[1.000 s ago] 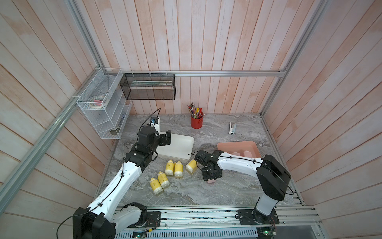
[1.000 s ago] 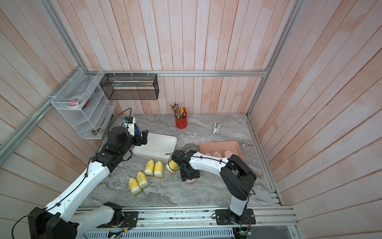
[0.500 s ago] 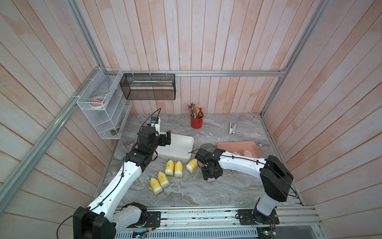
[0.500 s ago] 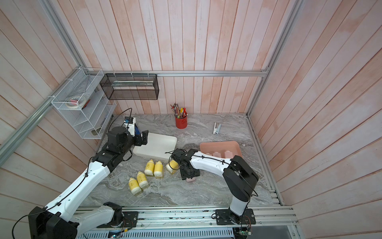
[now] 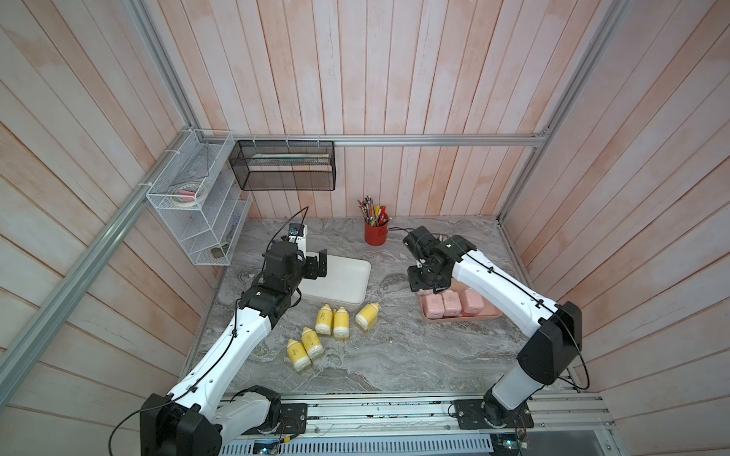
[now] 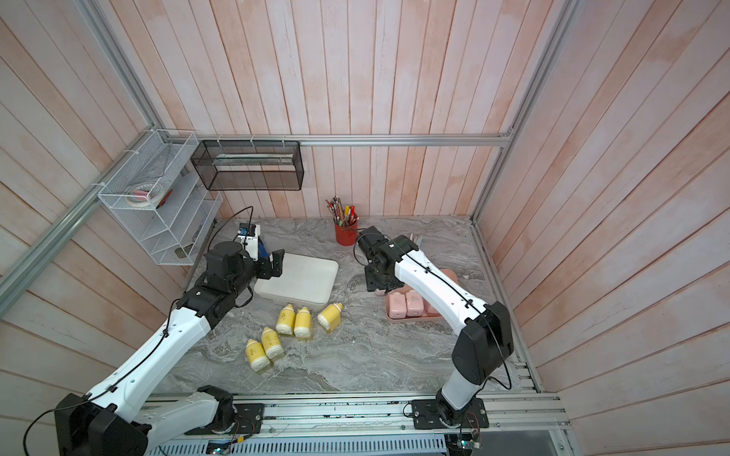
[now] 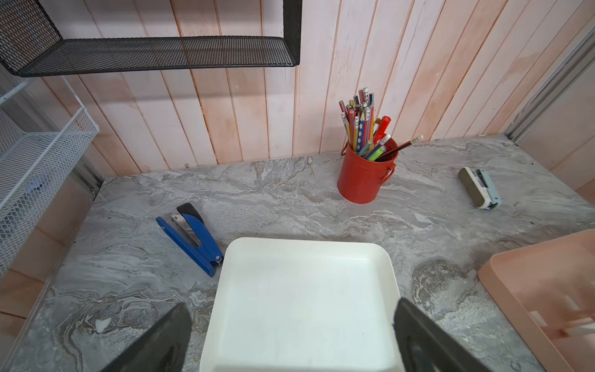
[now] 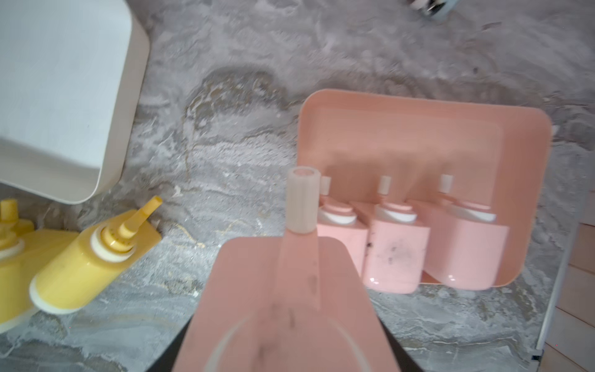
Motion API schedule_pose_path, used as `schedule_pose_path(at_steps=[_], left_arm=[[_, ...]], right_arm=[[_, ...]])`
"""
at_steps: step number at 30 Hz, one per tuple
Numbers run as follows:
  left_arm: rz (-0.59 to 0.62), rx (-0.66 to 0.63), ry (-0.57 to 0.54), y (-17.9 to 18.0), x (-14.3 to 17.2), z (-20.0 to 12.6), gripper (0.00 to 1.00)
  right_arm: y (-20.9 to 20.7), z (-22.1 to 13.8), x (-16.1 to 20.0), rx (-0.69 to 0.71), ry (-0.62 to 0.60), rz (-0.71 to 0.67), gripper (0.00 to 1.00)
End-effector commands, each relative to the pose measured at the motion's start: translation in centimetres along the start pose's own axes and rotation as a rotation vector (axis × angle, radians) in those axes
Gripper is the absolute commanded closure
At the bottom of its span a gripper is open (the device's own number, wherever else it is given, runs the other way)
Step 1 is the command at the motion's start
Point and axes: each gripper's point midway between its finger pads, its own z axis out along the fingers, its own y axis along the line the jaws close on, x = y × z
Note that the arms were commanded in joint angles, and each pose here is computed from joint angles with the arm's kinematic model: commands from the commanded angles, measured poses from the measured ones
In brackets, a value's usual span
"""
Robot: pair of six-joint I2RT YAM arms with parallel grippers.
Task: Place the pencil sharpeners by color into the storage box
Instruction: Pick up the pencil sharpener from the center of the board, then place the pencil sharpener in the storage box.
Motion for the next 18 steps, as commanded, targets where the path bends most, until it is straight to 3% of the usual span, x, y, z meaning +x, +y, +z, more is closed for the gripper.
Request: schedule_pose_path(at_steps=[1,7,14,18], left_arm=[[0.003,0.024,-0.024,-0.6,-0.9,-0.6,0.0],[0.003,0.029,-0.02,-0.6,-1.0,-0.5,0.0],[0.005,0.031,0.0,-0.7,-0.5,-0.1,0.0],[0.004,0.03,-0.011,-0.7,-0.7,-0.4,0.0]], right_arm=[[-4.9,-1.0,0.6,0.125,0.049,-0.033,0.43],[-12.8,-0.2,-0.5,0.217,0.033,0.084,0.43],[-16.8,0.1,-2.7,0.241,-0.048,0.106,0.43],[-19.0,1.0,-2.7,0.274,-0.013,0.099,0.43]])
